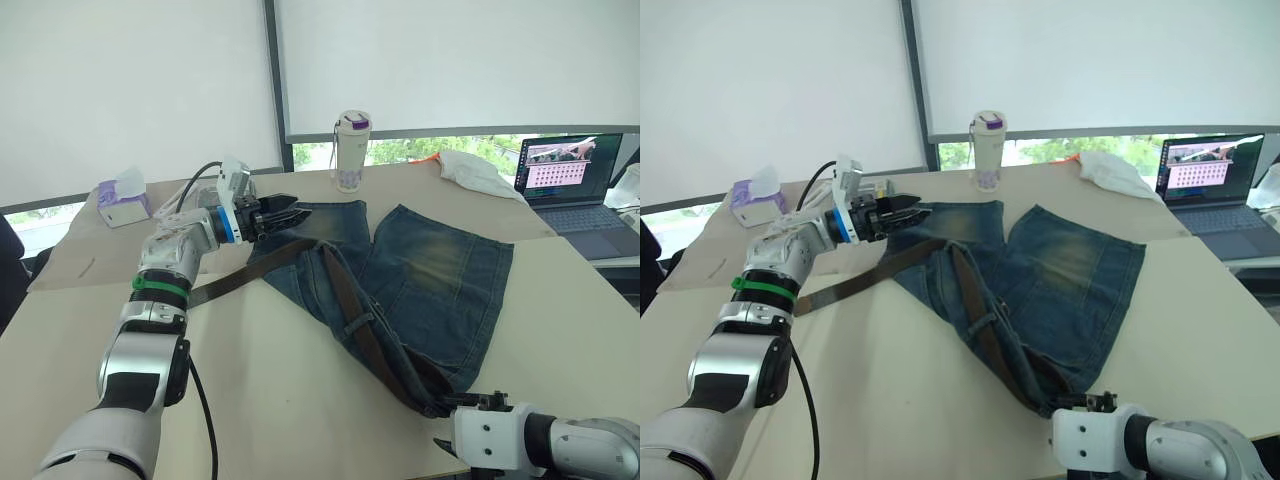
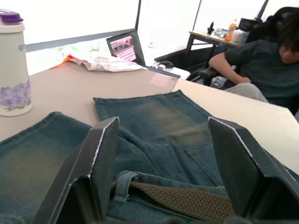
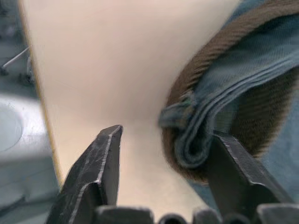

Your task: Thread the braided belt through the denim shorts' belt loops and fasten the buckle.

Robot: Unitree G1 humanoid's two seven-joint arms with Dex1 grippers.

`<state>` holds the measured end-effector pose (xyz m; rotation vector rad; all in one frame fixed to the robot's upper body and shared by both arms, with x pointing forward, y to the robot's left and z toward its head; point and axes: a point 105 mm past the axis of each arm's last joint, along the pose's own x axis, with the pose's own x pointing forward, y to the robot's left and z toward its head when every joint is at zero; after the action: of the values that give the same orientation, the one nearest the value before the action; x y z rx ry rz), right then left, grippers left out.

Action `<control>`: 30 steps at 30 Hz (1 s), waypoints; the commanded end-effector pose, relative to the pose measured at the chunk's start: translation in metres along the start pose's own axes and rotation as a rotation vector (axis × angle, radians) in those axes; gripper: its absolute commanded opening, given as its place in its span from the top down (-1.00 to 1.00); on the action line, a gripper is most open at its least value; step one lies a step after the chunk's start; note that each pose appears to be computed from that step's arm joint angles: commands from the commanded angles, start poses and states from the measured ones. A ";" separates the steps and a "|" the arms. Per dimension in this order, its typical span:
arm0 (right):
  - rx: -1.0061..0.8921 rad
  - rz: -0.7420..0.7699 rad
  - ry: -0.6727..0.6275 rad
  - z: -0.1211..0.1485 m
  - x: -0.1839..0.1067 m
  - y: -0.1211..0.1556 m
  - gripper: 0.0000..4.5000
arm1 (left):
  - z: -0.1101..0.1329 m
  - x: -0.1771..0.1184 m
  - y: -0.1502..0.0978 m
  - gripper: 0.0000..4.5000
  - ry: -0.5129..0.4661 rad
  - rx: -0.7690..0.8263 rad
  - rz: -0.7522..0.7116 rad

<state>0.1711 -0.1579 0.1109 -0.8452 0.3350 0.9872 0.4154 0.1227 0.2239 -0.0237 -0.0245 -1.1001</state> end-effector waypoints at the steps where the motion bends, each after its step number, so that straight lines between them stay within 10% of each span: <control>1: 0.228 -0.117 -0.183 0.032 -0.003 -0.022 -0.23 | 0.002 0.003 -0.002 -0.42 0.028 0.080 -0.027; 9: 0.601 -0.560 -0.201 0.034 0.029 -0.157 -0.99 | -0.020 -0.019 -0.016 -1.00 0.080 0.095 -0.101; 20: 0.809 -0.132 -0.163 0.057 0.129 -0.153 -0.99 | -0.049 -0.063 -0.051 -1.00 0.142 0.082 -0.034; 30: 0.559 0.126 -0.310 0.104 0.147 -0.114 0.60 | -0.046 -0.096 -0.027 -1.00 0.060 0.026 0.252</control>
<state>0.3459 -0.0419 0.1271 -0.1447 0.4607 0.9337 0.3453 0.1907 0.1539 0.0192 0.0906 -0.8762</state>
